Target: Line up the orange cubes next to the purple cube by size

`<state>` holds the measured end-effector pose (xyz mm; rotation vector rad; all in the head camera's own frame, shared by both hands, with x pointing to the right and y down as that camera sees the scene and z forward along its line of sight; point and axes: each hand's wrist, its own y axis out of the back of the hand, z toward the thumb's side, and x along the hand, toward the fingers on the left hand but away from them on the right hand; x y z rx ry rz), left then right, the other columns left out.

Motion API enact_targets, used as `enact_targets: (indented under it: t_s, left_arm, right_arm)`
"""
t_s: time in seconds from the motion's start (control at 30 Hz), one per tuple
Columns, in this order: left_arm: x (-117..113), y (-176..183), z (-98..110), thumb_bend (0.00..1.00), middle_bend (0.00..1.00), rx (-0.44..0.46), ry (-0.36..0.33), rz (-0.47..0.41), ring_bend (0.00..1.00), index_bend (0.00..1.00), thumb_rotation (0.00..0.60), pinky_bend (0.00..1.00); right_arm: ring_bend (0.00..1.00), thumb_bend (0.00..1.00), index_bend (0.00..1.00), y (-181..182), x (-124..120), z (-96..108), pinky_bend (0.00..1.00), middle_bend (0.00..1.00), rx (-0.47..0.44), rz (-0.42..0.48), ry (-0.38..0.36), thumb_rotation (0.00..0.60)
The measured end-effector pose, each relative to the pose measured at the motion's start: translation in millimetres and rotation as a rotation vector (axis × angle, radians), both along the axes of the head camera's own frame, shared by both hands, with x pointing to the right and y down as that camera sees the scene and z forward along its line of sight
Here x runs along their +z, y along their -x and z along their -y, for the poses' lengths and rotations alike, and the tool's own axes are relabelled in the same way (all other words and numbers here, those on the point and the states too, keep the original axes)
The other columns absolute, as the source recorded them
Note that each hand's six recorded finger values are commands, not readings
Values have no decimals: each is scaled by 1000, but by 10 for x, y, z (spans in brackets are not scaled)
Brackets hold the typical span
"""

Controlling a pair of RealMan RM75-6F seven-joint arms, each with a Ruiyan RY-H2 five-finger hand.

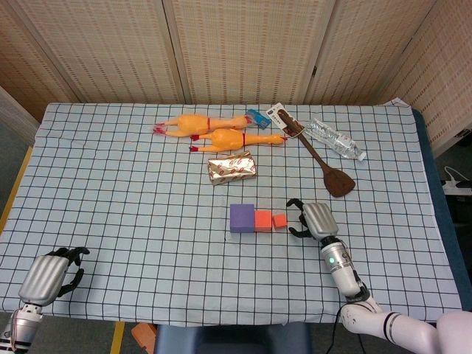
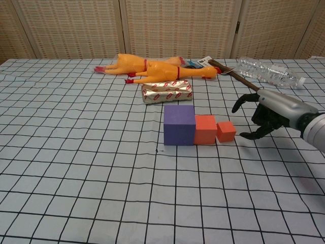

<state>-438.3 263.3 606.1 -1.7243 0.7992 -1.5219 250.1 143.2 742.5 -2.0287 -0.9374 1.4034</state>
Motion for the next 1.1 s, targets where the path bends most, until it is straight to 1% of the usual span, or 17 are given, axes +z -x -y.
enact_targets:
  t_s: [0.1, 0.2, 0.43, 0.5, 0.7, 1.1]
  left_arm:
    - [7, -2, -2, 449, 499, 1, 3, 1, 401, 360, 600, 553]
    - [9, -7, -4, 448, 500, 3, 4, 1, 402, 360, 600, 553]
    - [7, -6, -3, 448, 500, 1, 3, 1, 402, 360, 600, 553]
    - [6, -7, -3, 448, 500, 1, 3, 0, 403, 360, 600, 553]
    - [2, -4, -1, 448, 500, 0, 1, -1, 404, 360, 600, 553]
    - [-2, -5, -2, 449, 500, 0, 1, -2, 403, 360, 600, 553]
  right_arm:
    - [971, 311, 440, -37, -42, 7, 947, 981, -2, -42, -4, 600]
    - [972, 442, 497, -48, -76, 1, 947, 982, 16, -51, 16, 600]
    - [973, 695, 528, -37, -68, -26, 948, 984, 28, -59, 79, 600]
    - [974, 729, 529, -21, -50, -38, 951, 985, 29, -57, 97, 600]
    - [981, 753, 525, 27, -9, -71, 956, 991, 39, -41, 140, 600]
    - [983, 757, 476, 71, 48, -99, 957, 996, 59, 9, 167, 600]
